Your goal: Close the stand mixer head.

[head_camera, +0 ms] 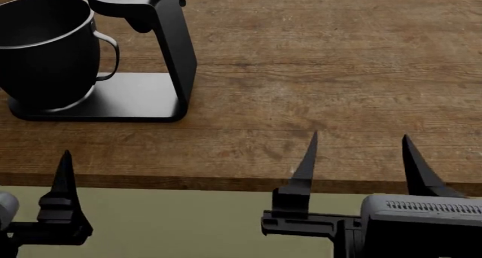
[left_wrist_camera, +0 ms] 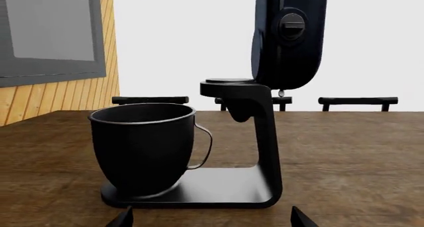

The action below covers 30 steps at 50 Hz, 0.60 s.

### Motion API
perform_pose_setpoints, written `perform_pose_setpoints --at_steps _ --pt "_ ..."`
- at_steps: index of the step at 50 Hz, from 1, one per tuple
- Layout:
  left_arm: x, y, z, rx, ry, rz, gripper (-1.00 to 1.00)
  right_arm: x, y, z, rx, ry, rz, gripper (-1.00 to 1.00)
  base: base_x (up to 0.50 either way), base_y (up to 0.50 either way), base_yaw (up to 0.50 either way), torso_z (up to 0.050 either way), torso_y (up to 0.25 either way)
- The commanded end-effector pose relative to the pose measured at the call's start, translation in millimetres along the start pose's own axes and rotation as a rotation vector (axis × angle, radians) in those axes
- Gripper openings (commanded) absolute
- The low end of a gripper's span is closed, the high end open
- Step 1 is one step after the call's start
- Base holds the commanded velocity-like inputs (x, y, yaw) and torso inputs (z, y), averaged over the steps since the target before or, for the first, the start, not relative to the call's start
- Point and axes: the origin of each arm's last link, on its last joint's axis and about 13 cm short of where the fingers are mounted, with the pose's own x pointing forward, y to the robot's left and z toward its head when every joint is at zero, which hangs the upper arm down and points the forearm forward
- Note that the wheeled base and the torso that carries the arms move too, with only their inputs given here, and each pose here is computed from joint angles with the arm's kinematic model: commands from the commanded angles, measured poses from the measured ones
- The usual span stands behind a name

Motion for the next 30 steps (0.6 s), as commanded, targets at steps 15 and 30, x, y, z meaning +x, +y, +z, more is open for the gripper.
perform_pose_setpoints --at_steps 15,30 --pt "-26 10.3 64 0.066 -0.082 -0.004 1.00 -23 -1.9 53 -0.094 0.007 0.075 1.00 0.00 0.00 0.00 0.000 0.000" --pt "-35 12.5 81 0.073 -0.109 0.003 1.00 -29 -1.5 71 -0.104 -0.058 0.066 1.00 0.22 0.00 0.00 0.000 0.000"
